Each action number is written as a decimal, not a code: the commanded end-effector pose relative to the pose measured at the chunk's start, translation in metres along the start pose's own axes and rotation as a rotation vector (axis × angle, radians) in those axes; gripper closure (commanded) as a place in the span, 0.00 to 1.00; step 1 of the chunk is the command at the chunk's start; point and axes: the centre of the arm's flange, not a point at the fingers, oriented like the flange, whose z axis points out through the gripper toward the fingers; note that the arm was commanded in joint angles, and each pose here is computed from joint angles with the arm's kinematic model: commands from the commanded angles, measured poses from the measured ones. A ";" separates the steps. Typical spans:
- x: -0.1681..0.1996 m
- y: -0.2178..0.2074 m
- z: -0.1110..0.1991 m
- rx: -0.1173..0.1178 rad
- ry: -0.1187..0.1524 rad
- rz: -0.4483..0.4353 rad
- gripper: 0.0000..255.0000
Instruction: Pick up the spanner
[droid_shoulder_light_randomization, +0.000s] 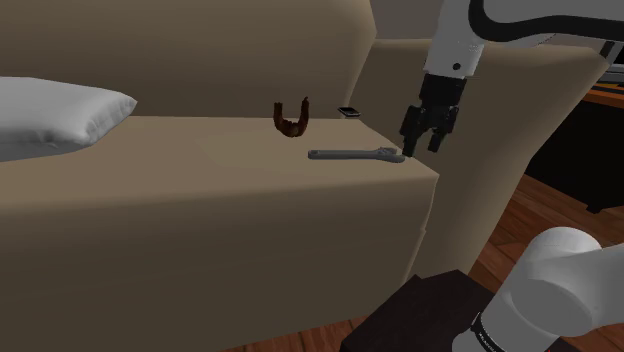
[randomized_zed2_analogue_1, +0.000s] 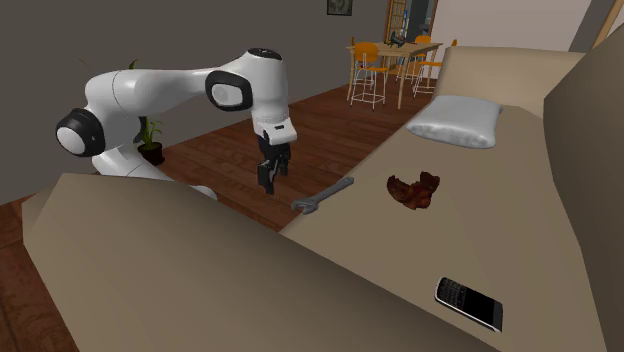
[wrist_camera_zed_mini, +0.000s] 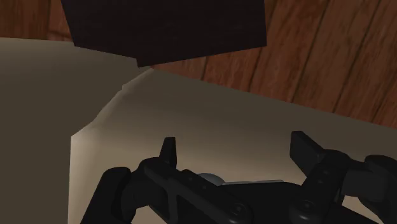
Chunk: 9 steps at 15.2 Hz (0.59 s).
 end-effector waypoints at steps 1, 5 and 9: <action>0.000 0.000 0.000 0.000 0.000 0.000 0.00; 0.060 0.002 0.000 -0.026 -0.057 -0.353 0.00; 0.117 -0.017 0.003 -0.051 -0.113 -0.707 0.00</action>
